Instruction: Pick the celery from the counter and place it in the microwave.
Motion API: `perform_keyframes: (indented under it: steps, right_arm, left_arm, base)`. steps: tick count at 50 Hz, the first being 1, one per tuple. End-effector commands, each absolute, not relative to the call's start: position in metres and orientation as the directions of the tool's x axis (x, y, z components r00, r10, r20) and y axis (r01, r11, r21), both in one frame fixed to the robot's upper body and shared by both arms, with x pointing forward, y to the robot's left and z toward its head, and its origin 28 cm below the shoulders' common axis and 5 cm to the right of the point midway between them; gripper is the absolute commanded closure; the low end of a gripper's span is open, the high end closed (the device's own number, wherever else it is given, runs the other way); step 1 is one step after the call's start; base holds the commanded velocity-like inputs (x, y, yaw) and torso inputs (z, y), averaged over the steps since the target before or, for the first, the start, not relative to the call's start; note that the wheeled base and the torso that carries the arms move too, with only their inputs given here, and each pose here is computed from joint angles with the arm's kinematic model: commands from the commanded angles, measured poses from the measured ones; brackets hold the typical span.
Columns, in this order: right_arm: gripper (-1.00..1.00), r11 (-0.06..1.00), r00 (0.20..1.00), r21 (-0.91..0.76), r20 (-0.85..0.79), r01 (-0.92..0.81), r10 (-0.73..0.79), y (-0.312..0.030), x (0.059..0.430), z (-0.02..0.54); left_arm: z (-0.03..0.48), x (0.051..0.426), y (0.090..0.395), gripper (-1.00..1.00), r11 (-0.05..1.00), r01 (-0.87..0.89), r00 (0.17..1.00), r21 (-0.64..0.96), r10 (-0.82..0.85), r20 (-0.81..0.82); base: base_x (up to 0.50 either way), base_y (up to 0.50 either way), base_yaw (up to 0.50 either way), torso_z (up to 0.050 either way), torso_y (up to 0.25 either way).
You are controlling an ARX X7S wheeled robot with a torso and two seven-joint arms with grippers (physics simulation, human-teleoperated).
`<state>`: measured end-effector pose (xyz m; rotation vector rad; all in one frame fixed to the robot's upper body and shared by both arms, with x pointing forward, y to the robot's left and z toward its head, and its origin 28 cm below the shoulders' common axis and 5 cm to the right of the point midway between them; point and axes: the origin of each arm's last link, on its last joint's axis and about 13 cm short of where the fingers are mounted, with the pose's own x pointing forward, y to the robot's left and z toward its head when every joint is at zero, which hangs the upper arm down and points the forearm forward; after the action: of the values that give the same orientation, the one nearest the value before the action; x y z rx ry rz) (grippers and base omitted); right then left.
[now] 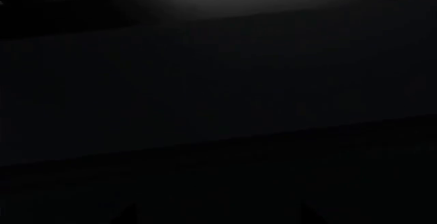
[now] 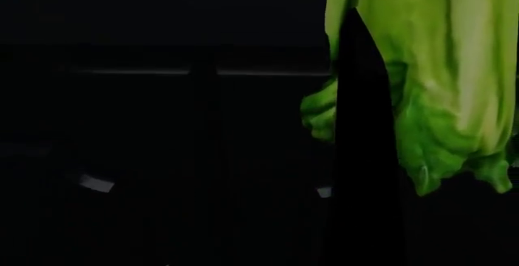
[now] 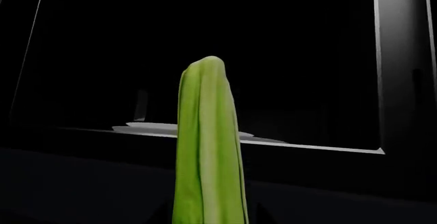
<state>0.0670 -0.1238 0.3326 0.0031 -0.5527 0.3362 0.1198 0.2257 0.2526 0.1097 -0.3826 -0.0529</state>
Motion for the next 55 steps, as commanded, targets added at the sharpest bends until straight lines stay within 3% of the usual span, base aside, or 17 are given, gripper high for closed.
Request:
perform_keyframes:
  steps: [1,34,55]
  right_arm:
    - [1.0,0.945,0.791,-0.113,0.52,-0.308,0.321,-0.123,0.067,0.344]
    - [1.0,0.926,0.762,-0.241,0.527,-0.291,0.376,-0.109,0.122,0.485]
    - [1.0,0.928,0.766,-0.192,0.524,-0.319,0.372,-0.09,0.163,0.55]
  left_arm:
    - [0.251,0.119,0.227,-1.0,0.993,0.027,0.929,0.117,-0.068,0.364]
    - [0.25,0.122,0.222,-1.0,0.993,0.022,0.939,0.113,-0.059,0.339]
    - [0.245,0.123,0.221,-1.0,0.994,0.021,0.941,0.104,-0.055,0.334]
  base:
    - [0.0,0.0,0.0,0.0,0.0]
    - [0.0,0.0,0.0,0.0,0.0]
    - [0.0,0.0,0.0,0.0,0.0]
